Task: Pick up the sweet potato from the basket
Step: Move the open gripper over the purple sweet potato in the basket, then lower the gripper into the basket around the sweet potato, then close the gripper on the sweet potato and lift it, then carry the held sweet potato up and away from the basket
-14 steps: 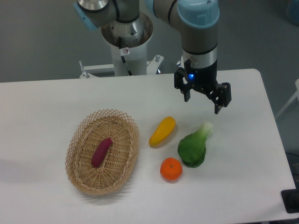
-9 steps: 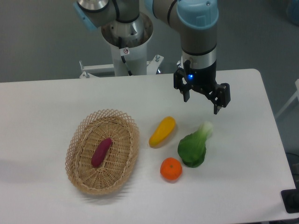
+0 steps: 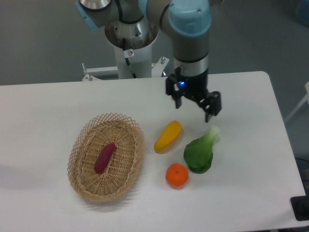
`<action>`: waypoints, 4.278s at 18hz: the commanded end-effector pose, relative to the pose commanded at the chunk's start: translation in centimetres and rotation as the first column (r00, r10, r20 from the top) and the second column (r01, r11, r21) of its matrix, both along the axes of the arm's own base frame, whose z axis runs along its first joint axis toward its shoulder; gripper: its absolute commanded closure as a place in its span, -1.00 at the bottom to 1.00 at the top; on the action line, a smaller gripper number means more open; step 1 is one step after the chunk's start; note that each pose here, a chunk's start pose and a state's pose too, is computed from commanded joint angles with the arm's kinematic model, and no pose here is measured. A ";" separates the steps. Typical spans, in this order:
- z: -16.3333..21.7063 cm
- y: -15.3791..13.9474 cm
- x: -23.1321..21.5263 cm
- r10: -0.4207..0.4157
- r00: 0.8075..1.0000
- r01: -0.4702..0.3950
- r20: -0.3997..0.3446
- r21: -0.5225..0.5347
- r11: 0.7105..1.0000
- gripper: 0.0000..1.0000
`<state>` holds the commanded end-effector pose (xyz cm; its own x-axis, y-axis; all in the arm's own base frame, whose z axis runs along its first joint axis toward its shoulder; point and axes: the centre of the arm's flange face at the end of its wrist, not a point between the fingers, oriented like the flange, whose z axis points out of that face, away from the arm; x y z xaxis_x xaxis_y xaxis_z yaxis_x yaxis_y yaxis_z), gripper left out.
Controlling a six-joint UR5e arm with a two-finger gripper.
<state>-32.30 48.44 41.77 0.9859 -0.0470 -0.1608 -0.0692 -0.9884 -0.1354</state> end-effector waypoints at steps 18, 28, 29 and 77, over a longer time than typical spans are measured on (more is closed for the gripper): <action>-16.7 9.8 13.1 0.035 0.993 -0.027 0.114 -0.071 0.997 -1.00; -19.9 10.6 14.7 0.008 0.992 0.004 0.123 -0.097 0.995 -1.00; -19.9 10.6 14.7 0.008 0.992 0.004 0.123 -0.097 0.995 -1.00; -4.7 1.5 -6.9 -0.026 0.993 0.030 -0.111 0.031 0.999 0.51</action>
